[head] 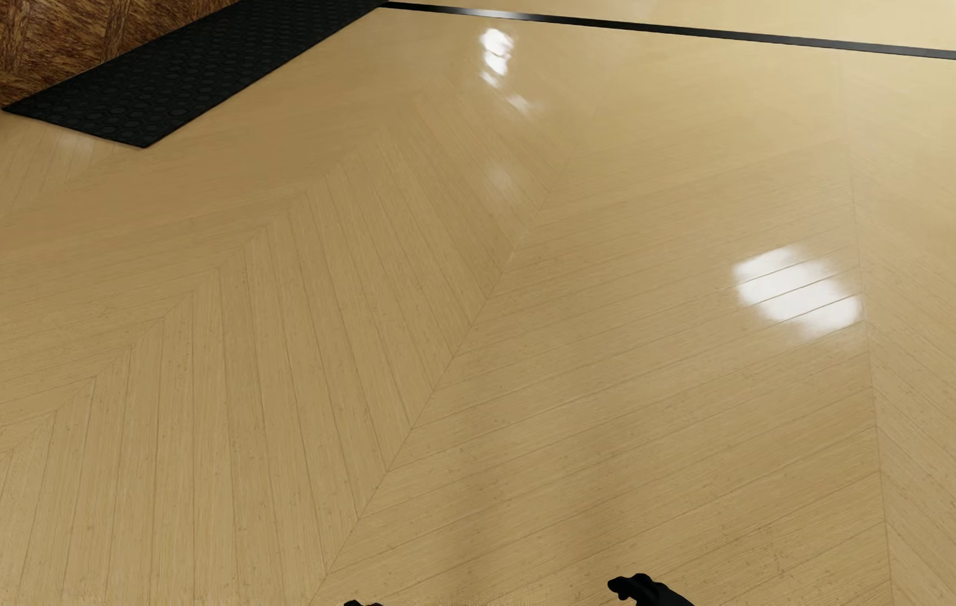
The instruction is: Walk towards the bed
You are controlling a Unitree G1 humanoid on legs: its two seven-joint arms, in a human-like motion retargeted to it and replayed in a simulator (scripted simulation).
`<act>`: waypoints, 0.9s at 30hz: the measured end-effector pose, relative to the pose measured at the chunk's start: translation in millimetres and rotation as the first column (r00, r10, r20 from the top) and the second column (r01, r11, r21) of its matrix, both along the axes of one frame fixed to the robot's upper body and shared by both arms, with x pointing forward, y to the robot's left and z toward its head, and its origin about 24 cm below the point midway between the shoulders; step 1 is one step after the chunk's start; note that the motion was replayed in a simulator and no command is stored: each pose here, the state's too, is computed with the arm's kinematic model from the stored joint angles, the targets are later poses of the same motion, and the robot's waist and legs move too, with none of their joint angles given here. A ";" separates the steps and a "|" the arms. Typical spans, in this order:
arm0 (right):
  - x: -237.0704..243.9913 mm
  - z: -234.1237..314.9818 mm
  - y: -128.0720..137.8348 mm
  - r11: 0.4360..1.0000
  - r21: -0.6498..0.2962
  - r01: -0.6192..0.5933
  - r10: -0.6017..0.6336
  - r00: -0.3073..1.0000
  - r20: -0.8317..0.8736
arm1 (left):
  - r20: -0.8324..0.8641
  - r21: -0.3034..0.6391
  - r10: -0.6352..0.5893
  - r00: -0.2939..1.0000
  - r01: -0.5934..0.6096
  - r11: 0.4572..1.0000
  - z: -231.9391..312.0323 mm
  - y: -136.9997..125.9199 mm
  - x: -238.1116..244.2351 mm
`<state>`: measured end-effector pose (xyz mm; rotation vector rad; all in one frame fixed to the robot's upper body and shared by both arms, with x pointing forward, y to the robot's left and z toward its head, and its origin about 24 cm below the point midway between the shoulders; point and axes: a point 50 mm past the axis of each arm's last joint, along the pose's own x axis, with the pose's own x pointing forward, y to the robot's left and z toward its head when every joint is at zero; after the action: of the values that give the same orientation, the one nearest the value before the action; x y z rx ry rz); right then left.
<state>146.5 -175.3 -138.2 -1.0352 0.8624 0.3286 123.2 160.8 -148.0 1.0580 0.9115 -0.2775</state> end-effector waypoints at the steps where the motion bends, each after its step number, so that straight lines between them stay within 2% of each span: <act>1: -0.9 -0.1 -2.0 1.000 -0.005 0.004 -0.004 1.000 0.001 | 0.009 -0.006 -0.003 1.000 0.003 1.000 0.9 -1.4 2.1; 8: -6.3 3.0 -9.9 0.996 -0.017 0.093 -0.090 0.991 0.099 | 0.059 -0.019 -0.016 0.998 0.017 1.000 6.7 1.7 17.6; 15: -16.0 5.5 -14.2 0.982 0.001 0.190 -0.187 0.967 0.176 | 0.142 0.000 -0.109 0.984 0.110 0.994 21.1 1.0 52.7; 17: -15.1 4.2 -11.4 0.989 -0.006 0.149 -0.146 0.976 0.160 | 0.187 -0.001 -0.096 0.978 0.098 0.995 27.2 2.8 60.5; 19: -8.7 2.4 -7.2 0.998 -0.028 0.051 -0.048 0.992 0.120 | 0.240 0.009 -0.048 0.969 0.047 0.999 31.7 9.2 59.0; 22: 4.7 4.1 -9.6 0.997 -0.064 -0.038 0.043 0.996 0.082 | 0.267 0.068 0.017 0.964 -0.037 0.997 28.1 17.3 36.2; 24: 9.3 6.9 -16.2 0.997 -0.078 -0.019 0.027 0.994 0.109 | 0.219 0.084 0.029 0.975 -0.048 0.995 21.2 18.7 17.7; 27: 6.0 10.9 -18.5 0.998 -0.050 0.045 -0.035 0.984 0.177 | 0.093 0.107 -0.039 0.995 0.029 0.994 11.4 24.0 1.6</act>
<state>152.5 -193.8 -127.3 -1.0781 0.7353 0.1777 124.8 184.8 -136.6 1.1754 0.8306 -0.2078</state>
